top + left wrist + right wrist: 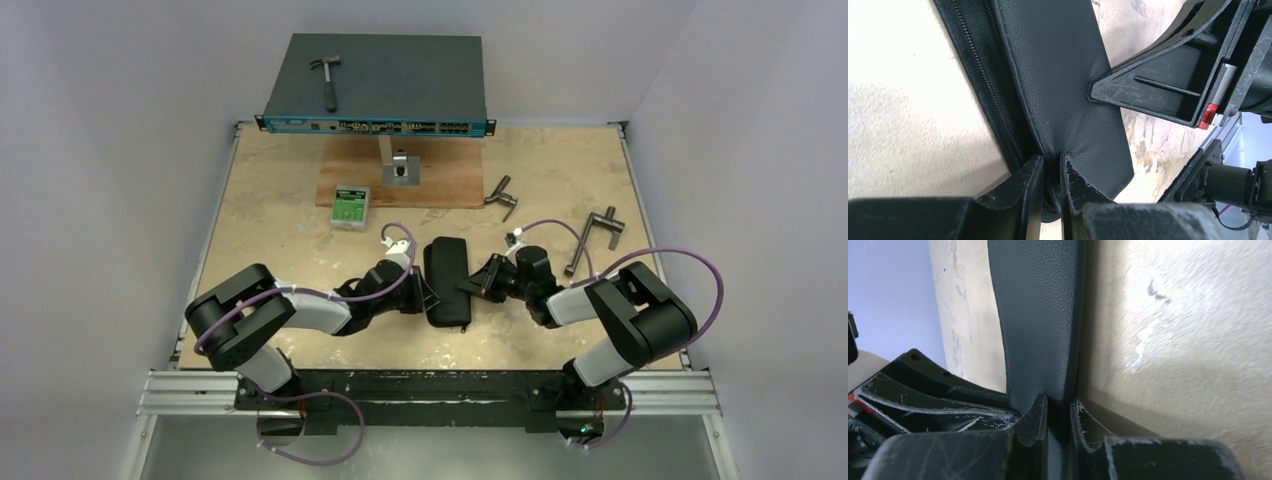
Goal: Sort the hair-cutting tools
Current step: Pick up the hairdressing tool bag at the center of the board.
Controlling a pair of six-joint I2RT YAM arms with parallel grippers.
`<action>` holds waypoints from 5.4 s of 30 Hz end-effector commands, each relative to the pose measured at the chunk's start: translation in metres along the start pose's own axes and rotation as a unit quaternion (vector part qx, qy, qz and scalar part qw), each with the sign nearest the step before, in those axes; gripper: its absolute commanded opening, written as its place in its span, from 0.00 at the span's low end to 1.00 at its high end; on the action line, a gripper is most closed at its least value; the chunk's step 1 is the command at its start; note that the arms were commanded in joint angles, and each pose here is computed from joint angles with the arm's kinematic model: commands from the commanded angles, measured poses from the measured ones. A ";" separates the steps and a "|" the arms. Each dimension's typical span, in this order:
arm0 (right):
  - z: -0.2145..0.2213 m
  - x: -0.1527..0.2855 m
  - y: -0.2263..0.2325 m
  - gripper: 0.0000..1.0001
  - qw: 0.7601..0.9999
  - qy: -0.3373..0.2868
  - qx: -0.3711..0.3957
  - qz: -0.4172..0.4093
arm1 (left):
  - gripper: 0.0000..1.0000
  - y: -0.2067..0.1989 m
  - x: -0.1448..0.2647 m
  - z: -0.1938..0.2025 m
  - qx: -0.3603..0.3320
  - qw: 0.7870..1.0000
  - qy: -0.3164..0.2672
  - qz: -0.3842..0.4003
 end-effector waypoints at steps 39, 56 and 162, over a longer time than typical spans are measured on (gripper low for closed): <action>0.021 0.051 0.058 0.00 0.985 0.040 0.002 -0.169 | 0.78 0.012 0.096 -0.015 0.051 0.982 -0.126 0.128; 0.009 0.066 0.075 0.00 0.972 0.012 -0.022 -0.233 | 0.80 0.002 0.108 -0.022 0.045 0.974 -0.151 0.164; -0.008 0.114 0.133 0.00 0.911 -0.018 0.025 -0.411 | 1.00 -0.064 0.157 -0.037 -0.001 0.941 -0.112 0.319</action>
Point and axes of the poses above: each gripper's point midway between its finger pads, its own x axis back along the fingers, its own y axis along the line the jaws close on, z = x × y, the point moved 7 cm from there along x, back along the fingers, and after that the axes turned 7 degrees about x, right-handed, at the moved point
